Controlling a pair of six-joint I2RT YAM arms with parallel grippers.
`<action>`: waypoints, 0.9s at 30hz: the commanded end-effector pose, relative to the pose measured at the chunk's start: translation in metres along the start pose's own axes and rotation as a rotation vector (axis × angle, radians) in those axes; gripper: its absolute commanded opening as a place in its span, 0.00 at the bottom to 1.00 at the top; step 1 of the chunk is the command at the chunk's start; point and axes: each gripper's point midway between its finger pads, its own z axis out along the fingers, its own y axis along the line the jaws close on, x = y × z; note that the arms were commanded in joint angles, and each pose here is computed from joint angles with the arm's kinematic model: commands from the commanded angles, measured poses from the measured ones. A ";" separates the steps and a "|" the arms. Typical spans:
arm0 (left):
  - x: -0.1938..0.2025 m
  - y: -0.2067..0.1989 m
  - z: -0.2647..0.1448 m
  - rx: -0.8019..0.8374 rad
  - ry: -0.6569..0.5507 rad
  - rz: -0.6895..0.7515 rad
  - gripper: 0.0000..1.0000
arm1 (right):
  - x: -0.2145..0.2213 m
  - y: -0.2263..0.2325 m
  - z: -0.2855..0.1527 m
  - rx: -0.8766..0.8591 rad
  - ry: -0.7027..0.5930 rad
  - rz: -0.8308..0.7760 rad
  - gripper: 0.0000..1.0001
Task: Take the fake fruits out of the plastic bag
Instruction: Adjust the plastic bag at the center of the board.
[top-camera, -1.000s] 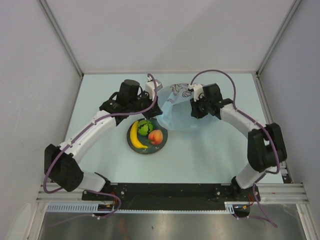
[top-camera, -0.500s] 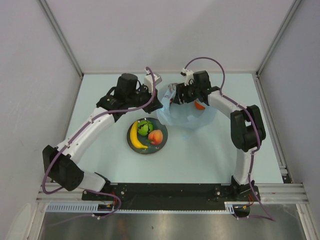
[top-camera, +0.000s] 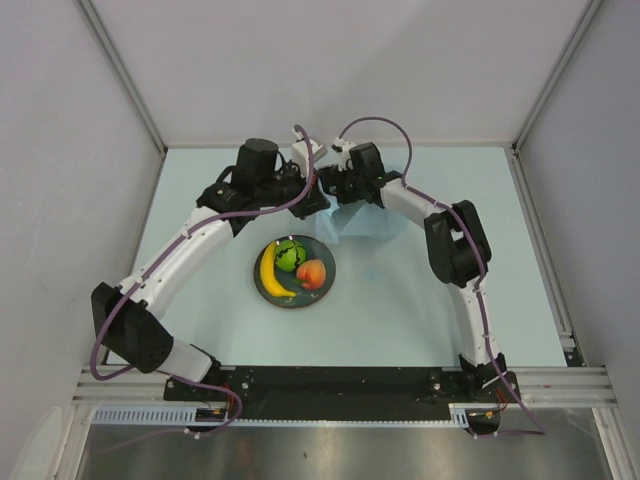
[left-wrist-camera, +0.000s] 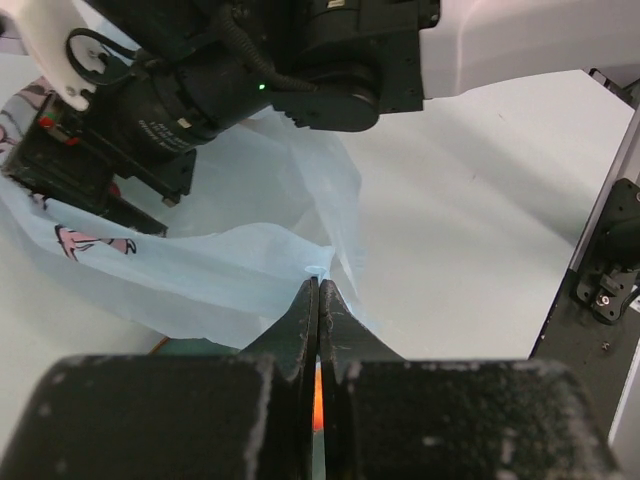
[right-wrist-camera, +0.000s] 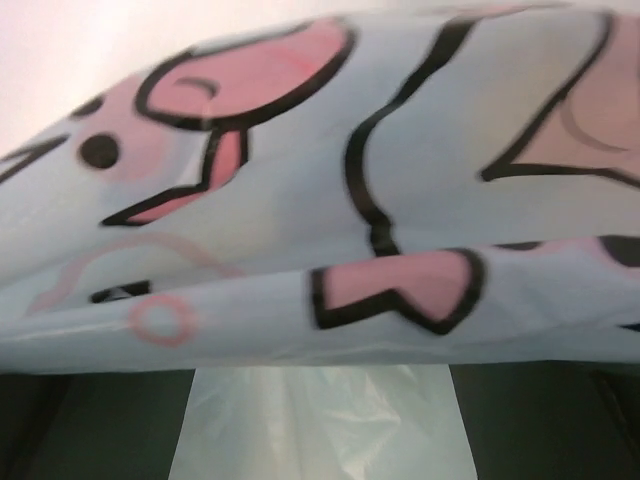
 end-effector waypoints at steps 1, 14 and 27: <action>-0.022 -0.019 -0.007 0.077 -0.061 0.030 0.00 | -0.029 -0.017 0.019 0.109 -0.095 -0.021 0.99; -0.013 -0.006 -0.007 0.011 -0.041 0.058 0.00 | -0.047 -0.017 -0.026 0.055 -0.101 -0.233 0.42; -0.005 -0.022 -0.016 0.132 -0.023 0.164 0.00 | 0.094 -0.096 -0.228 0.311 0.042 -0.057 0.68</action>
